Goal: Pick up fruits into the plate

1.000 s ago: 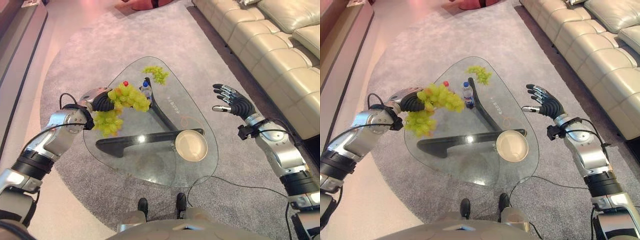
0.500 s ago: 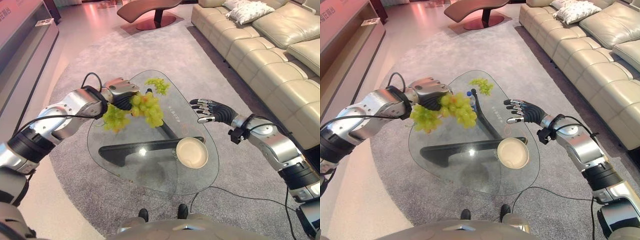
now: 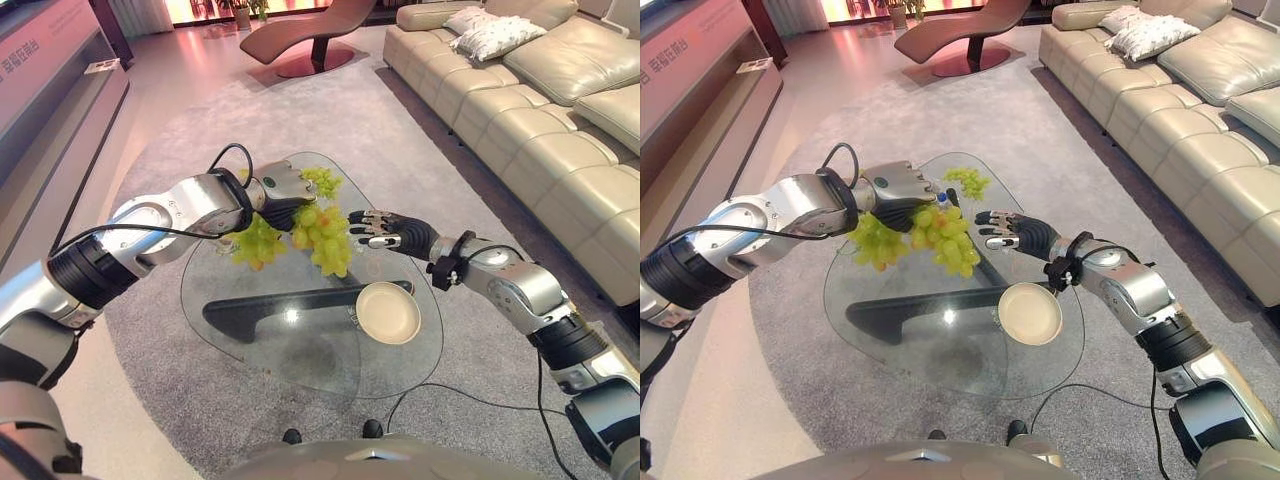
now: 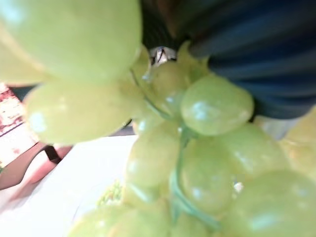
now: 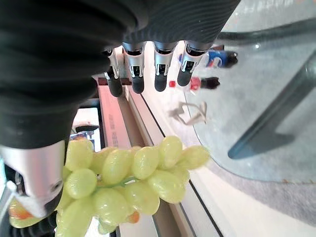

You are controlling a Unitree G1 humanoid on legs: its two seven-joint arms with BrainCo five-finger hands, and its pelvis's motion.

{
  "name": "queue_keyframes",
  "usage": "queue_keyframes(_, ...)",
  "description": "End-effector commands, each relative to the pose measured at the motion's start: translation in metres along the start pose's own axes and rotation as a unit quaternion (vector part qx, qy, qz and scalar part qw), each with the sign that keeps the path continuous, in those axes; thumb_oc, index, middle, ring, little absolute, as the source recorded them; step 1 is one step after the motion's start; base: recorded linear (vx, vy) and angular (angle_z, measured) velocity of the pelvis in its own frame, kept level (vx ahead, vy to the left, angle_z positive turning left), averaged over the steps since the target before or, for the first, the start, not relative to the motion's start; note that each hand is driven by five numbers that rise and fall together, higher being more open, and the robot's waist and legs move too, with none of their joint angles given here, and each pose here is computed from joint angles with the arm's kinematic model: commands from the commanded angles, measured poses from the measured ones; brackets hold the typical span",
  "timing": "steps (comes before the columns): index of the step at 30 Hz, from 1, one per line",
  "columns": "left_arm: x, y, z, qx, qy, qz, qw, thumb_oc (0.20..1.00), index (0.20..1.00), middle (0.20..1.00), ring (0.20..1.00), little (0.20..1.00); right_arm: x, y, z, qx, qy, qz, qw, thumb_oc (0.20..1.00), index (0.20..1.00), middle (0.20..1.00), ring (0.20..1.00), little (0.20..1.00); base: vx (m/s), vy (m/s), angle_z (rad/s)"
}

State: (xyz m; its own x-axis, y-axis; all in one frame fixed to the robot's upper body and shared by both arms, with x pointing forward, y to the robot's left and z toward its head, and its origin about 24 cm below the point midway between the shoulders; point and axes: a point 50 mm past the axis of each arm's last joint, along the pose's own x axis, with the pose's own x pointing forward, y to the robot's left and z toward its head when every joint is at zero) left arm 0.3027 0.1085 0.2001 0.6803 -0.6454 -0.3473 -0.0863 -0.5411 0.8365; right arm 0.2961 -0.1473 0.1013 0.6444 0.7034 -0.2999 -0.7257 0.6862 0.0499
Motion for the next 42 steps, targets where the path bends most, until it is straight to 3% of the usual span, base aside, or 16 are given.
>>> queue_keyframes(1, -0.003, 0.042, -0.019, 0.051, 0.039, 0.052, 0.997, 0.200, 0.200, 0.200, 0.200, 0.200, 0.008, 0.005, 0.031, -0.002, -0.052, 0.030, 0.998, 1.000, 1.000, 1.000, 1.000, 1.000, 0.00, 0.000, 0.00)
queue_keyframes(18, 0.001, 0.049, -0.013, 0.082, 0.029, 0.052, 0.995, 0.200, 0.200, 0.200, 0.200, 0.200, 0.022, 0.041, 0.036, 0.082, -0.045, 0.129, 0.987, 1.000, 1.000, 1.000, 1.000, 1.000, 0.00, 0.000, 0.00)
queue_keyframes(33, 0.004, 0.052, -0.010, 0.081, 0.024, 0.053, 0.995, 0.200, 0.200, 0.200, 0.200, 0.200, 0.027, 0.069, 0.046, 0.055, -0.043, 0.223, 0.972, 1.000, 1.000, 1.000, 1.000, 1.000, 0.00, 0.000, 0.00)
queue_keyframes(34, 0.005, 0.053, -0.010, 0.080, 0.024, 0.053, 0.995, 0.200, 0.200, 0.200, 0.200, 0.200, 0.026, 0.070, 0.050, 0.044, -0.048, 0.227, 0.972, 0.200, 0.200, 0.200, 0.200, 0.200, 0.00, 0.000, 0.00)
queue_keyframes(42, 0.004, 0.054, -0.011, 0.079, 0.023, 0.054, 0.995, 0.200, 0.200, 0.200, 0.200, 0.200, 0.026, 0.072, 0.054, 0.031, -0.053, 0.229, 0.971, 0.200, 0.200, 0.200, 0.200, 0.200, 0.00, 0.000, 0.00)
